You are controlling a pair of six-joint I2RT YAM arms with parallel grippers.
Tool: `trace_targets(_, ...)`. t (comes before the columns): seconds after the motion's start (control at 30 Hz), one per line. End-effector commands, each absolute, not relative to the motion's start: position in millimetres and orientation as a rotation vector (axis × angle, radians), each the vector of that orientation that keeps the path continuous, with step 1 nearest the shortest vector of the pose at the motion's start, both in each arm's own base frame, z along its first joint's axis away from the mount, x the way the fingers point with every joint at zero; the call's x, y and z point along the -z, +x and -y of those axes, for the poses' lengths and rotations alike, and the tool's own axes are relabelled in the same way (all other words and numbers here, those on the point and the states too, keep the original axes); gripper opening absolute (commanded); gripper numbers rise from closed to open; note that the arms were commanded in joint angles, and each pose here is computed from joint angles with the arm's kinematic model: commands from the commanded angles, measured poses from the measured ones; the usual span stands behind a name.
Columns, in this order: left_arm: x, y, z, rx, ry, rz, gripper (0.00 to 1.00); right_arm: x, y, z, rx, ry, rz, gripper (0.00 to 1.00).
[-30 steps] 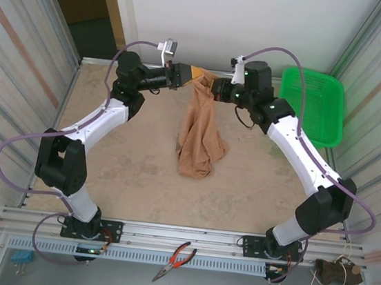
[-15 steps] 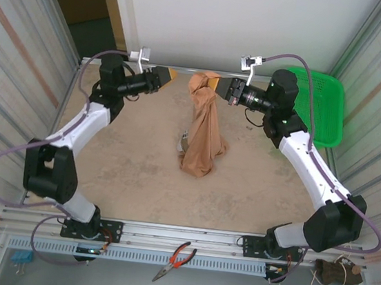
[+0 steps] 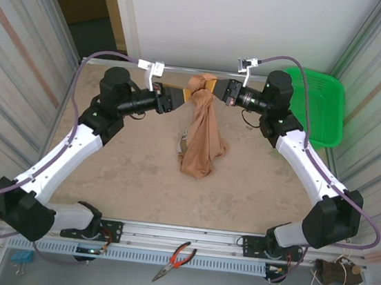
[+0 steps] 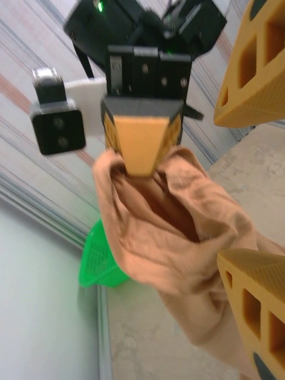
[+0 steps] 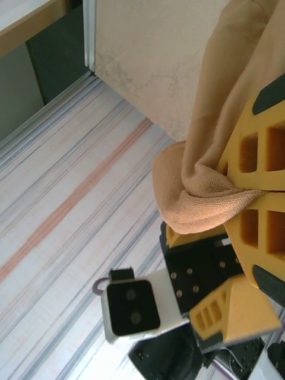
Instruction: Fold the inside-out t-shirt
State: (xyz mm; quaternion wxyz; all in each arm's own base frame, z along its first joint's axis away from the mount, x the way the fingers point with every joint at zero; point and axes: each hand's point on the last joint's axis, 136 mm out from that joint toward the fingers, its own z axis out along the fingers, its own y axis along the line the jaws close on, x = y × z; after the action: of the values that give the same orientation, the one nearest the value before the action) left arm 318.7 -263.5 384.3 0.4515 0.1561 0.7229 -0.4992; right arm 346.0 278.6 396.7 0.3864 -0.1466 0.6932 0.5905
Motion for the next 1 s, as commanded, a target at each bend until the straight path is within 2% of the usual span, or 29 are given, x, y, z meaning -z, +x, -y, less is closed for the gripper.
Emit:
trace_targets(0.0, -385, 328, 263, 1.16, 0.397, -1.79, 0.56, -401, 346, -282, -1.515, -0.369, -1.741, 0.0)
trace_targets(0.17, -383, 336, 273, 1.168, 0.413, -1.797, 0.55, -400, 347, -282, -1.516, -0.363, -1.745, 0.0)
trace_targets(0.27, -384, 339, 278, 1.174, 0.425, -1.796, 0.51, -398, 347, -282, -1.517, -0.356, -1.748, 0.0)
trace_targets(0.3, -384, 340, 280, 1.18, 0.432, -1.792, 0.47, -397, 348, -282, -1.518, -0.355, -1.75, 0.0)
trace_targets(0.43, -390, 340, 289, 1.202, 0.467, -1.781, 0.02, -395, 350, -280, -1.509, -0.339, -1.754, 0.0)
trace_targets(0.47, -394, 341, 289, 1.198, 0.47, -1.773, 0.0, -396, 352, -278, -1.505, -0.333, -1.753, 0.0)
trace_targets(0.6, -451, 344, 275, 1.171, 0.462, -1.651, 0.0, -411, 373, -259, -1.438, -0.249, -1.748, 0.0)
trace_targets(0.73, -544, 344, 248, 1.181, 0.431, -1.459, 0.0, -453, 398, -236, -1.367, -0.169, -1.706, 0.0)
trace_targets(0.83, -600, 331, 238, 1.203, 0.454, -1.344, 0.0, -493, 401, -233, -1.36, -0.187, -1.637, 0.0)
trace_targets(0.97, -644, 313, 232, 1.231, 0.472, -1.243, 0.0, -536, 396, -234, -1.383, -0.214, -1.555, 0.0)
